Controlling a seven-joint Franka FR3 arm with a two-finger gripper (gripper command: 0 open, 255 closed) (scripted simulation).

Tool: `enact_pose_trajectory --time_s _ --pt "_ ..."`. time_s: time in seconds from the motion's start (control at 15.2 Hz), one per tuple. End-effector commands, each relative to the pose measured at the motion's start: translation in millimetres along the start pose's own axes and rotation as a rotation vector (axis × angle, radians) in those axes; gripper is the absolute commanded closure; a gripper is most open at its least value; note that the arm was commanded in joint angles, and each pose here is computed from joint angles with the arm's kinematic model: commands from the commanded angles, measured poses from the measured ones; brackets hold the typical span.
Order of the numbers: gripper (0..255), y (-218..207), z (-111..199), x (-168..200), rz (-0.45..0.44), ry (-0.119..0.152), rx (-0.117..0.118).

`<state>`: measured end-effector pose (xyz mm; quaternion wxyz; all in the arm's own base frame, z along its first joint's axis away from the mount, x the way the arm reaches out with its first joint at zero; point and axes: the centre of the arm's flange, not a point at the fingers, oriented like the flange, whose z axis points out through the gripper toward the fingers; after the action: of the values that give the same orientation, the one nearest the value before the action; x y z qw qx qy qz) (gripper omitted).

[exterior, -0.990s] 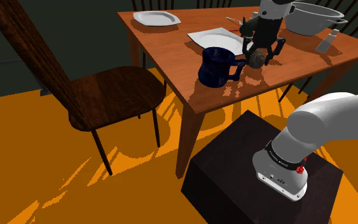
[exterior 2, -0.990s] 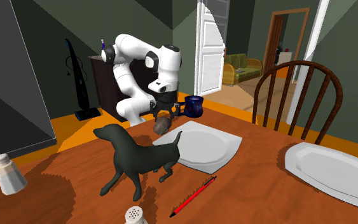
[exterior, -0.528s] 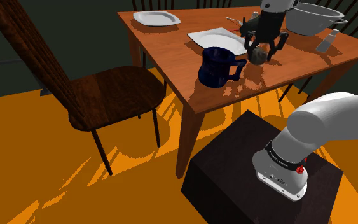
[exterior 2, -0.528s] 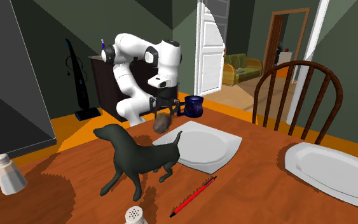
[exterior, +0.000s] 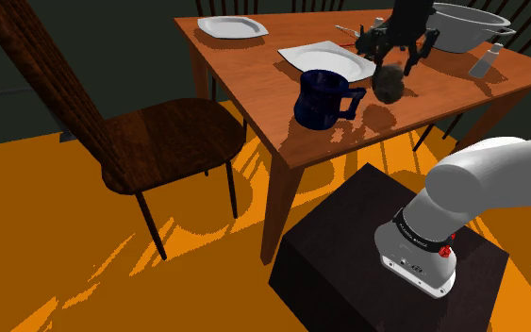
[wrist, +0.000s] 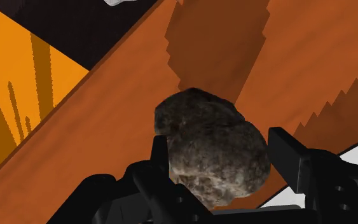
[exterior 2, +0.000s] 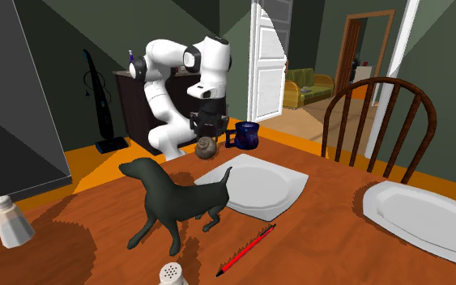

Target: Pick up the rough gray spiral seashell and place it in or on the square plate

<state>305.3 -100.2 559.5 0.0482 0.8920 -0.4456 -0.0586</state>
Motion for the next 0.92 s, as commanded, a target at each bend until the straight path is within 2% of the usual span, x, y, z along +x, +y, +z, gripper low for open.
enact_pose_trajectory --time_s 0.0,0.4,0.86 --pt "255 0.6 -11.5 -0.9 0.000 0.000 0.000" --pt "255 4.5 -39.0 -2.7 0.000 0.000 0.000" --pt "255 -55.1 -54.1 66.4 0.000 0.000 0.000"
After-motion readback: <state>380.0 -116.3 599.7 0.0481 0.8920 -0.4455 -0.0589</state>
